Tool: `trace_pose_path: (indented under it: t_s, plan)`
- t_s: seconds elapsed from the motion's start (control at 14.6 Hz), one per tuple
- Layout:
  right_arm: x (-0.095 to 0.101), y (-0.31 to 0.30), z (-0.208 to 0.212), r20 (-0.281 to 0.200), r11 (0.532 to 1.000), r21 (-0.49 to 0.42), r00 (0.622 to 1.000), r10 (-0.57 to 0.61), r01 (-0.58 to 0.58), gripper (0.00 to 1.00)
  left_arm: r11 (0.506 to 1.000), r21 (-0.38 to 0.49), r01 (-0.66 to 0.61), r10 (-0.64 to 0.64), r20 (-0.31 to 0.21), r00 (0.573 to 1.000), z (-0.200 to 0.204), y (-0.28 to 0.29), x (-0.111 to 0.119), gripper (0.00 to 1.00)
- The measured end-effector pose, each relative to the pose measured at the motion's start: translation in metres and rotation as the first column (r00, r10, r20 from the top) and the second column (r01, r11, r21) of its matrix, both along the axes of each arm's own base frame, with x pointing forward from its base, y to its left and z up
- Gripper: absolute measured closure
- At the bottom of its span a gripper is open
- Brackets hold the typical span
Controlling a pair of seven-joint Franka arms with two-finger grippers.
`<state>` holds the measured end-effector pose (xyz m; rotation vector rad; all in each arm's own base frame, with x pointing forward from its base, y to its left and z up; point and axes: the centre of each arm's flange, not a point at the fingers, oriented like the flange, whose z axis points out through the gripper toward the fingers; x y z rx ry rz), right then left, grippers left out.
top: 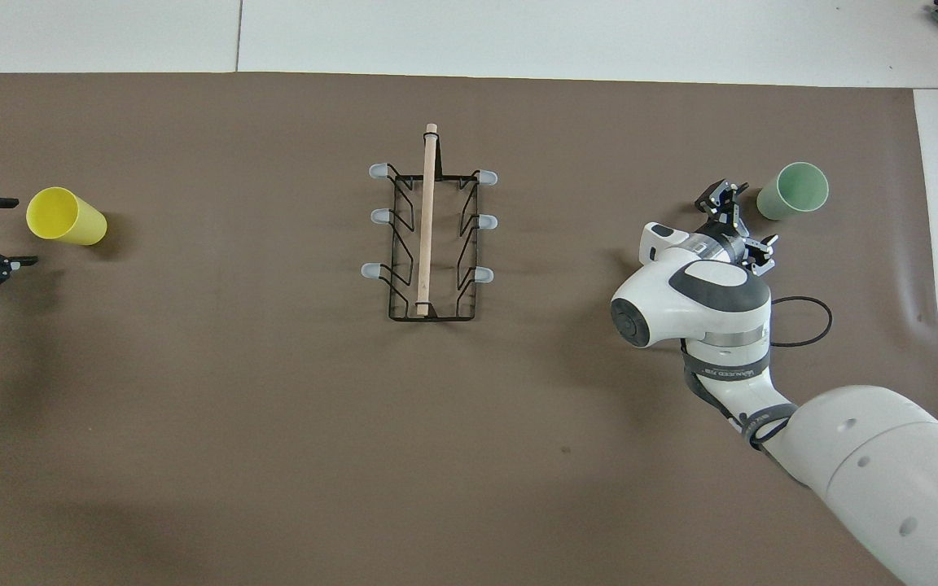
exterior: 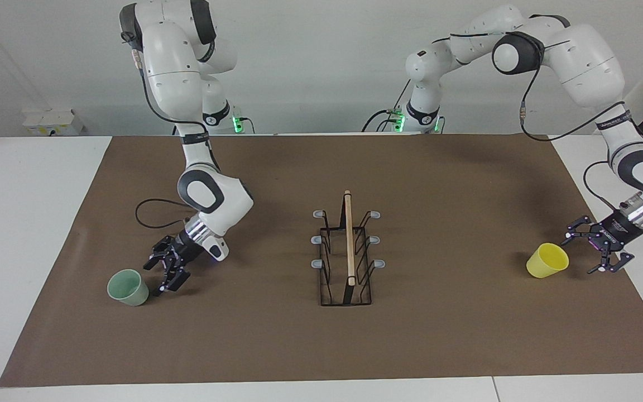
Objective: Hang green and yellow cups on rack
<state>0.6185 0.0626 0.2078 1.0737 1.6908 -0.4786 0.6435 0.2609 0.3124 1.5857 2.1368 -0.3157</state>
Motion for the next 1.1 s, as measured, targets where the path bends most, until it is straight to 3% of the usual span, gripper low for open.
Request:
trace_pose_path:
  t_s: [0.27, 0.48, 0.82, 0.89, 0.96, 1.1]
  plan:
    - [-0.001, -0.020, -0.007, 0.035, 0.997, -0.053, 0.998, 0.057, -0.055, 0.00, 0.995, -0.056, -0.085, 0.085, -0.001, 0.996, -0.004, -0.010, -0.016, 0.00]
    - [-0.001, -0.045, -0.009, 0.034, 0.993, -0.083, 0.995, 0.090, -0.087, 0.00, 0.976, -0.101, -0.191, 0.194, 0.014, 0.981, -0.025, -0.008, -0.025, 0.00]
    - [0.001, -0.074, -0.009, 0.066, 0.991, -0.086, 0.992, 0.112, -0.106, 0.00, 0.943, -0.150, -0.297, 0.307, 0.047, 0.950, -0.043, -0.037, -0.021, 0.00]
    - [0.001, -0.077, -0.009, 0.065, 0.990, -0.085, 0.991, 0.114, -0.109, 0.07, 0.940, -0.157, -0.303, 0.314, 0.050, 0.948, -0.043, -0.041, -0.020, 0.00]
    - [0.001, -0.078, -0.009, 0.064, 0.990, -0.084, 0.991, 0.115, -0.109, 0.07, 0.939, -0.161, -0.304, 0.316, 0.052, 0.947, -0.042, -0.043, -0.019, 0.00]
    - [0.001, -0.077, -0.009, 0.064, 0.990, -0.083, 0.991, 0.117, -0.111, 0.23, 0.938, -0.161, -0.307, 0.319, 0.057, 0.946, -0.040, -0.045, -0.018, 0.00]
